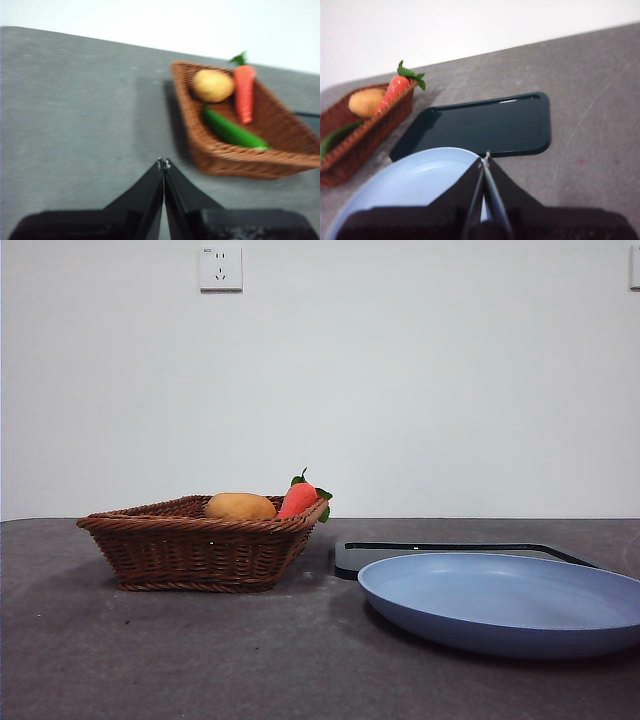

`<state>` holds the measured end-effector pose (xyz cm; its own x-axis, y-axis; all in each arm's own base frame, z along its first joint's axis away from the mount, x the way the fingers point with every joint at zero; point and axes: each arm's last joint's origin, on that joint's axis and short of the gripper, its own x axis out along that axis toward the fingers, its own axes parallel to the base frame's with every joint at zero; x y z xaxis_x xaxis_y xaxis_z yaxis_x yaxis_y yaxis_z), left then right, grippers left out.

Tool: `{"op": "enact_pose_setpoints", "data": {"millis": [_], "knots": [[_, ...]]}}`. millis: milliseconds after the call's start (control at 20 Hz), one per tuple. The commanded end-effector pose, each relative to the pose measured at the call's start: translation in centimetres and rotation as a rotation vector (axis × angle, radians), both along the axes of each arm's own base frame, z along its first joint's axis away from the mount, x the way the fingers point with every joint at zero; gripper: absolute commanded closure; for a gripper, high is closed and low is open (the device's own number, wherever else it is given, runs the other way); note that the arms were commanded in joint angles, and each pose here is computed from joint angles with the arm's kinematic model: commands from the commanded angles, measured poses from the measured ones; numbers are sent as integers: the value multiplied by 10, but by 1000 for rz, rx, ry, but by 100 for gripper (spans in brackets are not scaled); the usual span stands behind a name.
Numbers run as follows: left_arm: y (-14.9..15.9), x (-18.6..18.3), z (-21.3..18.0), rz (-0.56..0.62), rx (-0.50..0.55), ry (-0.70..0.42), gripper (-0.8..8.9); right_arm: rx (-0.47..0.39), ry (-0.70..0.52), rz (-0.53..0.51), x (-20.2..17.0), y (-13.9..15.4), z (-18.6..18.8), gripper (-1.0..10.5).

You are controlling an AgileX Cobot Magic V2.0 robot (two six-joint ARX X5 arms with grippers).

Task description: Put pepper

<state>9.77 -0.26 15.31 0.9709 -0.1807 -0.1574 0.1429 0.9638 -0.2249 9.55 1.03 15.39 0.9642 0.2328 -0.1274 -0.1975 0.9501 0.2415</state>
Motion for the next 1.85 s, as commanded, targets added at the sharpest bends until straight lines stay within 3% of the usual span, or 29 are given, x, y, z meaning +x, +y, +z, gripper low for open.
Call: {"op": "enact_pose_setpoints", "data": {"millis": [50, 250, 600, 750, 1300, 1550, 1700, 1750, 1850], "knots": [[-1, 1, 3, -40, -120, -23, 807, 155, -1, -5, 0, 1, 6, 944], [-2, -1, 15, -48, -204, -29, 807, 206, -61, 36, -3, 1, 26, 944], [-2, -8, 53, -46, -203, 0, 807, 193, -68, 43, -5, 2, 68, 944], [-3, -9, 73, -60, -176, 32, 807, 147, 6, 41, -1, 2, 86, 944], [-7, -1, 120, -283, -8, 253, 807, -79, 393, 90, 11, 3, 147, 944], [-9, 5, 126, -365, -12, 370, 807, -166, 541, 155, 11, 3, 161, 943], [-9, 6, 127, -365, -13, 370, 803, -172, 561, 159, 12, 3, 161, 940], [-9, 6, 127, -365, -13, 369, 773, -173, 560, 159, 12, 3, 161, 913], [-9, 6, 127, -363, -15, 369, 573, -172, 562, 159, 12, 3, 160, 796]]}}
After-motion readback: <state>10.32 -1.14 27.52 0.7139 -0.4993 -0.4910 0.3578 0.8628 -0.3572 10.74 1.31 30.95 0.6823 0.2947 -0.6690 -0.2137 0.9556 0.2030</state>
